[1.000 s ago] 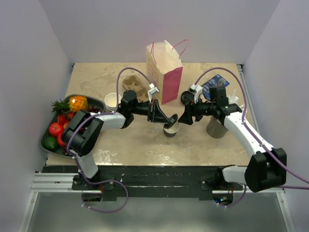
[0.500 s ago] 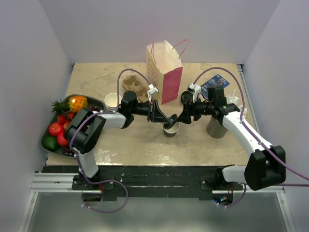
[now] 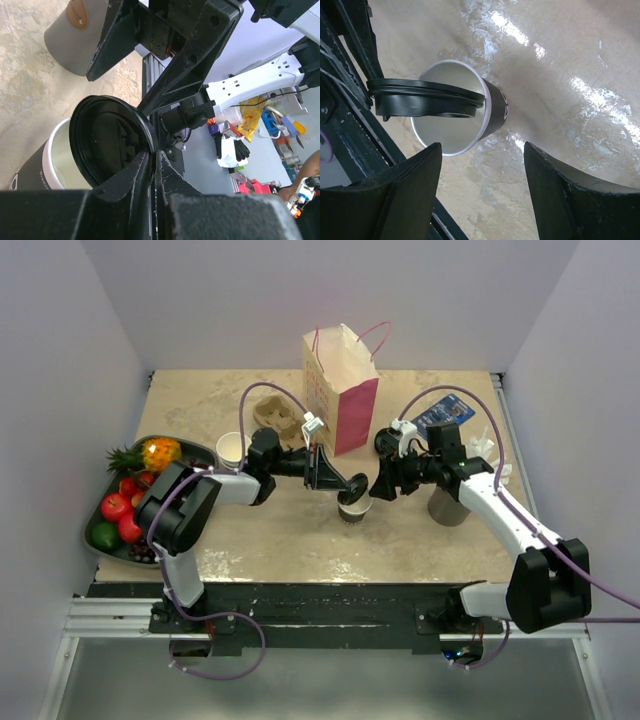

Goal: Pack the takeout coffee

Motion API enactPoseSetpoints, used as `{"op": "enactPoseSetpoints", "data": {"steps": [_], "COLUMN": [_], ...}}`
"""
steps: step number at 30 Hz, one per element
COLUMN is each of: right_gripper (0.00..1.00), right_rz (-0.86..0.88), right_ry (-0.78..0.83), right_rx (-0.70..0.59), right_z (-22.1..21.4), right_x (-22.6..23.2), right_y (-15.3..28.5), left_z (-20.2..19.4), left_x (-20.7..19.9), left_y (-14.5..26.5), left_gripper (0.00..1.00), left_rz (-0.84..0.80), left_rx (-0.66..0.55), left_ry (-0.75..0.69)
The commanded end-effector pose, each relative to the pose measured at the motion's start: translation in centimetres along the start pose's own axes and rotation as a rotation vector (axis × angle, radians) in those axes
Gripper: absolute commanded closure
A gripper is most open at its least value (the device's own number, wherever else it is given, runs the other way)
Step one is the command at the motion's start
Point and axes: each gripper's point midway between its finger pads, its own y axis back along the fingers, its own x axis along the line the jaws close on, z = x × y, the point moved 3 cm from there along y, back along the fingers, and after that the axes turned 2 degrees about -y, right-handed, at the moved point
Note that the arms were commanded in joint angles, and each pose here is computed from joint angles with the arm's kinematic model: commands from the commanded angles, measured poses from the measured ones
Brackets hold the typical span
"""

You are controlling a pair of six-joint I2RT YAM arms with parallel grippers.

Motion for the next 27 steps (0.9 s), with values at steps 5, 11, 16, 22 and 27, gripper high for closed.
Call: {"op": "enactPoseSetpoints", "data": {"steps": [5,11,16,22,27], "right_gripper": [0.31,0.31,0.32,0.32,0.33], "right_rz": [0.000,0.011,0.004,-0.026,-0.037], "right_ry": [-0.032,-0.025,-0.045,-0.051,-0.050], "right_rx": [0.001,0.007,0.012,0.032,0.042], "right_z": [-0.3,-0.6,-0.6,-1.1,-1.5], "right_x": [-0.2,0.0,0.2,-0.4,-0.6], "right_y": [-0.9,-1.5,-1.8,-2.3,-2.4], "left_z": [0.2,0.1,0.5,1.4,1.6], "left_x": [0.2,0.4,0.2,0.3,0.5], "left_y": [0.6,0.9,0.9,1.1,1.4], "left_gripper": [0.80,0.78,0.79,0.78,0.76], "left_rz": [0.028,0.046,0.042,0.058,0.071], "left_rx": [-0.019,-0.024,-0.031,-0.056,-0.065], "left_ry": [-0.040,-0.038,-0.047,-0.056,-0.054]}}
